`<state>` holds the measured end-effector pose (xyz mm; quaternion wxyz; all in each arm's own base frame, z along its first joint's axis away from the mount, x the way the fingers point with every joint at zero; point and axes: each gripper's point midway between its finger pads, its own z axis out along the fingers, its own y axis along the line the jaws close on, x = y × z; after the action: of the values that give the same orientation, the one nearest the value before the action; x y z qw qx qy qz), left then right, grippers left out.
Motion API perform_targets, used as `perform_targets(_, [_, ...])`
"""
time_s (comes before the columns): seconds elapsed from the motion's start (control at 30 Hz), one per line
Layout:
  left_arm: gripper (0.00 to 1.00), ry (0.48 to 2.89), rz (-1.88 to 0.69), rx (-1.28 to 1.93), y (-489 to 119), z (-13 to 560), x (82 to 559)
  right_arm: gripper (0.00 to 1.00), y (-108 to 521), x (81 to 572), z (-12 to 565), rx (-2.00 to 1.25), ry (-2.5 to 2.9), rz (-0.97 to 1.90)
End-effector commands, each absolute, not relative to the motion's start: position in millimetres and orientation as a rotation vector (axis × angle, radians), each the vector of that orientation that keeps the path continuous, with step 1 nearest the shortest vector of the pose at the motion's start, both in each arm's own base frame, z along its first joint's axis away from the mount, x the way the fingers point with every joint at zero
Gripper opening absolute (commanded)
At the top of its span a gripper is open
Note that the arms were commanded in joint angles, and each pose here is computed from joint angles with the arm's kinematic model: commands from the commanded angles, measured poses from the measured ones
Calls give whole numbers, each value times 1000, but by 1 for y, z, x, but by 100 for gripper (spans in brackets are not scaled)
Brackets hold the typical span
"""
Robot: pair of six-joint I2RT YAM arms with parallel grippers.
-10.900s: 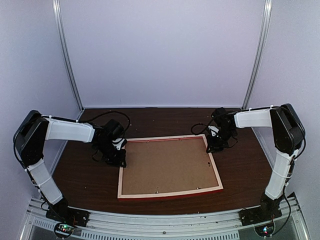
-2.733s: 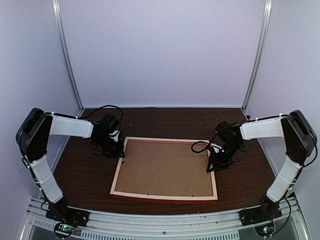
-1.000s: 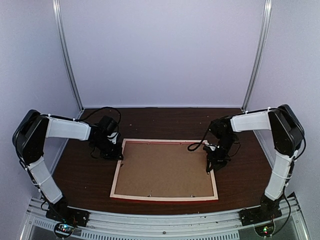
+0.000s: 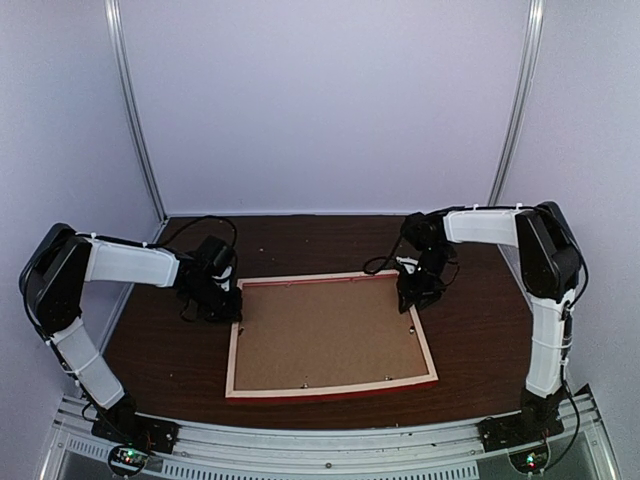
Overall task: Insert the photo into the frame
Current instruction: Press the fastener onto the backboard.
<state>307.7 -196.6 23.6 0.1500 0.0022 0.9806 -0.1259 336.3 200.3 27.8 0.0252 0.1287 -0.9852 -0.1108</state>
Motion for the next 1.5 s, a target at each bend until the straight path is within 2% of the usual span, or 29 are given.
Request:
perform_targets(0.0, [21, 2865, -400, 110, -212, 16, 291, 50, 198, 357, 54, 419, -3213, -333])
perform_targets(0.27, [23, 2863, -388, 122, -213, 16, 296, 60, 186, 326, 52, 319, -3210, -346])
perform_targets(0.5, [23, 2871, -377, 129, -214, 14, 298, 61, 185, 297, 44, 278, -3174, -382])
perform_targets(0.93, [23, 2877, -377, 147, -217, 11, 301, 44, 187, 290, 31, 273, -3147, -379])
perform_targets(1.47, [23, 2887, -370, 153, -217, 9, 301, 33, 191, 289, 28, 255, -3126, -492])
